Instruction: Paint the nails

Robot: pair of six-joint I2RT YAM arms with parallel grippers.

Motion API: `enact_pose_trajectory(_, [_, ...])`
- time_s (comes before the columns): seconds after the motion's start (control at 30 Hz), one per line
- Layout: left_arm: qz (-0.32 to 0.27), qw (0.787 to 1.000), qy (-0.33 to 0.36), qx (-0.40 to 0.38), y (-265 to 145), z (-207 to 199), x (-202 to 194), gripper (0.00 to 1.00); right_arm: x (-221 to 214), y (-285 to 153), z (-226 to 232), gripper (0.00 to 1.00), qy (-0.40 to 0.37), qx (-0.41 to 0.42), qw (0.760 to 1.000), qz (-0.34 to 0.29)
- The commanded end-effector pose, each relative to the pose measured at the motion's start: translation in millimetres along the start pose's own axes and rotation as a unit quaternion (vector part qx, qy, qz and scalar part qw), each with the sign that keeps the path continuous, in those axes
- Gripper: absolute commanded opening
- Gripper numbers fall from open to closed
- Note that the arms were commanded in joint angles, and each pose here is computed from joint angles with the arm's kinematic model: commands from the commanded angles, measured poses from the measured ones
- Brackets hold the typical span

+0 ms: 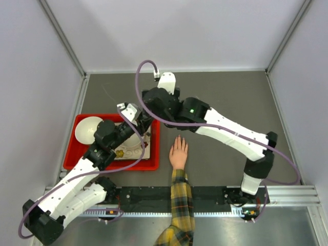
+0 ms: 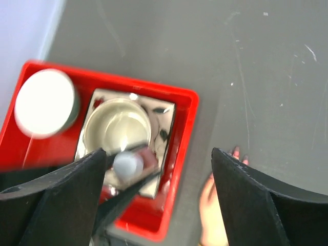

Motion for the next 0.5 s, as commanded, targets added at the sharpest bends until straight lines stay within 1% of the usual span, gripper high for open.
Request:
enact_pose_trajectory(0.0, [-0.063,0.998,0.01,-0.019,7,-5,32,0.0,33,-48,-27,0.82,-0.025,0.095,0.995,-0.016])
enact_pose_trajectory(0.03, [-0.063,0.998,0.011,-0.026,7,-7,33,0.0,35,-59,-36,0.81,-0.033,0.125,0.992,-0.012])
enact_pose_trajectory(0.07, [-0.063,0.997,0.013,-0.048,7,-11,33,0.0,40,-59,-50,0.8,-0.057,0.127,0.99,-0.019])
enact_pose_trajectory(0.1, [-0.061,0.996,0.0,-0.064,7,-16,33,0.0,34,-55,-58,0.79,-0.076,0.132,0.988,-0.013])
enact_pose_trajectory(0.13, [-0.061,0.995,-0.002,-0.083,7,-20,34,0.0,38,-72,-66,0.78,-0.085,0.188,0.978,-0.017])
enact_pose_trajectory(0.17, [-0.06,0.992,-0.006,-0.11,7,-26,37,0.0,39,-73,-74,0.77,-0.114,0.214,0.97,-0.02])
enact_pose_trajectory(0.2, [-0.049,0.986,-0.009,-0.157,8,-35,35,0.0,38,-63,-89,0.77,-0.115,0.221,0.968,-0.017])
enact_pose_trajectory(0.23, [-0.047,0.981,-0.012,-0.186,7,-41,36,0.0,36,-72,-88,0.77,-0.116,0.303,0.946,-0.011])
enact_pose_trajectory(0.27, [-0.052,0.976,-0.019,-0.212,6,-47,39,0.0,39,-82,-96,0.75,-0.123,0.338,0.933,-0.027])
enact_pose_trajectory(0.3, [-0.045,0.965,-0.02,-0.257,3,-56,37,0.0,37,-77,-106,0.73,-0.124,0.356,0.926,-0.025])
enact_pose_trajectory(0.33, [-0.048,0.96,-0.022,-0.276,2,-60,38,0.0,34,-89,-100,0.72,-0.14,0.419,0.897,-0.025])
enact_pose_trajectory(0.4, [-0.054,0.95,-0.025,-0.306,-2,-66,41,0.0,33,-92,-97,0.69,-0.186,0.456,0.87,-0.028])
enact_pose_trajectory(0.43, [-0.052,0.946,-0.025,-0.319,-4,-68,41,0.0,29,-97,-95,0.68,-0.193,0.485,0.853,-0.012])
enact_pose_trajectory(0.47, [-0.051,0.944,-0.027,-0.324,-4,-69,40,0.0,25,-90,-93,0.65,-0.215,0.498,0.84,-0.005])
Point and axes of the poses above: each gripper's point midway between its finger pads, its own y axis out along the fingers, its own z axis along the line the jaws close on, x = y × z, the point moved 7 cm from there along -y, back along the fingers, and after that the axes turned 6 degrees about -y, right-handed, at the moved point
